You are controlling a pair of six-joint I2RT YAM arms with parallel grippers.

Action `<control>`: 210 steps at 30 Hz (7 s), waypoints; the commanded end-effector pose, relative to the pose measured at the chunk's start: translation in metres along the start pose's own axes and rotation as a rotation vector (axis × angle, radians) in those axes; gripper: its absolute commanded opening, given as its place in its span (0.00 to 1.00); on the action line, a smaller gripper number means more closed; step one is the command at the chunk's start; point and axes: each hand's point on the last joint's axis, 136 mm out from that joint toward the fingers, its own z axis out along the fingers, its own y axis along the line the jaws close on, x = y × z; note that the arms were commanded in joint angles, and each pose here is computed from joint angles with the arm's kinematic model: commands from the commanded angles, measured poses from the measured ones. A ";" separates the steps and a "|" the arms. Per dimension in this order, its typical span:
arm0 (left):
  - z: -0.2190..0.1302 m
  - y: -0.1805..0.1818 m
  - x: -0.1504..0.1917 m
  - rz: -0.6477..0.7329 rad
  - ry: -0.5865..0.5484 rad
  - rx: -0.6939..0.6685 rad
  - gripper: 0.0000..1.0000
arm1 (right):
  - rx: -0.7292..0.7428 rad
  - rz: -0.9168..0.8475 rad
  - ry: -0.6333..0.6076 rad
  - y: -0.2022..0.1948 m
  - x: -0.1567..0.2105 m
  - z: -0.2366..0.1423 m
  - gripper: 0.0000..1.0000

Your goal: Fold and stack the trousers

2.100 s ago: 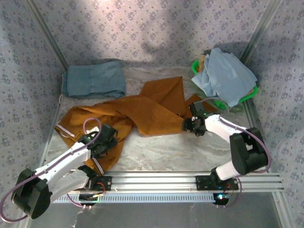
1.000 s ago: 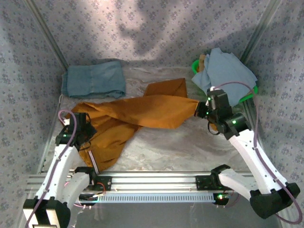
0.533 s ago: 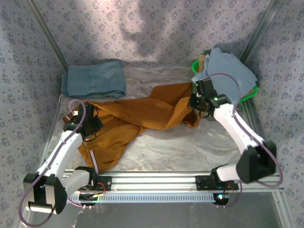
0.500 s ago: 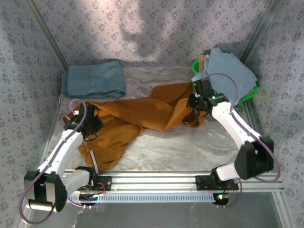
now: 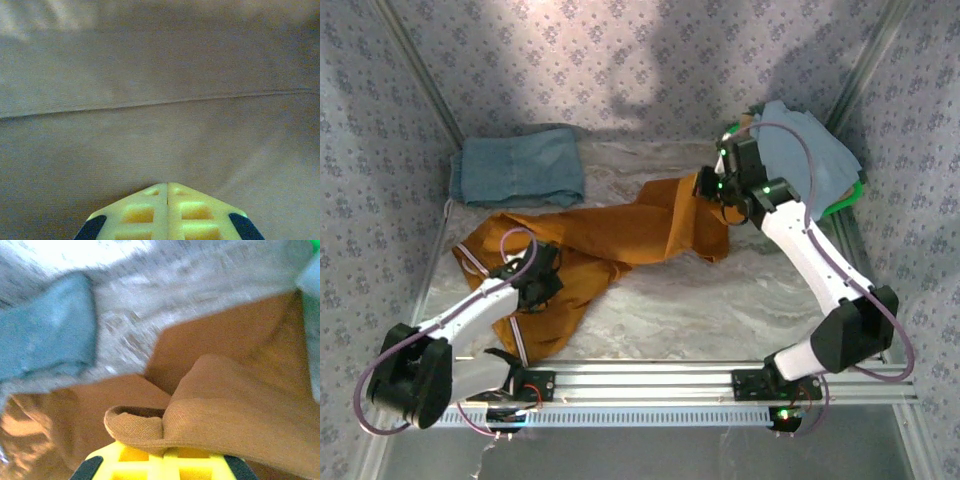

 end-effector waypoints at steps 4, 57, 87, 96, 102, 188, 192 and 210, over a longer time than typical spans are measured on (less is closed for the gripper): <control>-0.001 0.006 -0.005 -0.044 -0.046 -0.013 0.00 | -0.144 -0.007 -0.122 0.031 -0.099 0.057 0.00; -0.067 -0.034 0.022 0.633 -0.250 -0.259 0.00 | 0.502 -0.209 0.343 -0.138 0.143 0.036 0.00; -0.162 0.030 -0.076 0.189 -0.174 0.051 0.00 | 0.364 0.700 -0.347 -0.234 0.018 -0.178 0.00; -0.161 0.031 -0.071 0.099 -0.093 0.142 0.00 | 0.319 1.007 -0.428 -0.296 0.029 -0.189 0.00; -0.179 0.017 -0.030 0.120 -0.030 0.310 0.42 | 0.396 1.091 -0.500 -0.311 0.061 -0.204 0.08; -0.033 0.025 -0.018 -0.378 0.007 0.091 0.99 | -0.142 -0.847 0.899 -0.001 0.379 -0.111 0.07; -0.026 0.040 -0.003 -0.427 -0.047 -0.011 0.99 | -0.124 -0.865 0.924 0.001 0.383 -0.111 0.42; 0.009 0.124 -0.035 -0.737 -0.065 -0.244 1.00 | 0.060 -0.182 0.392 -0.039 0.187 -0.049 0.69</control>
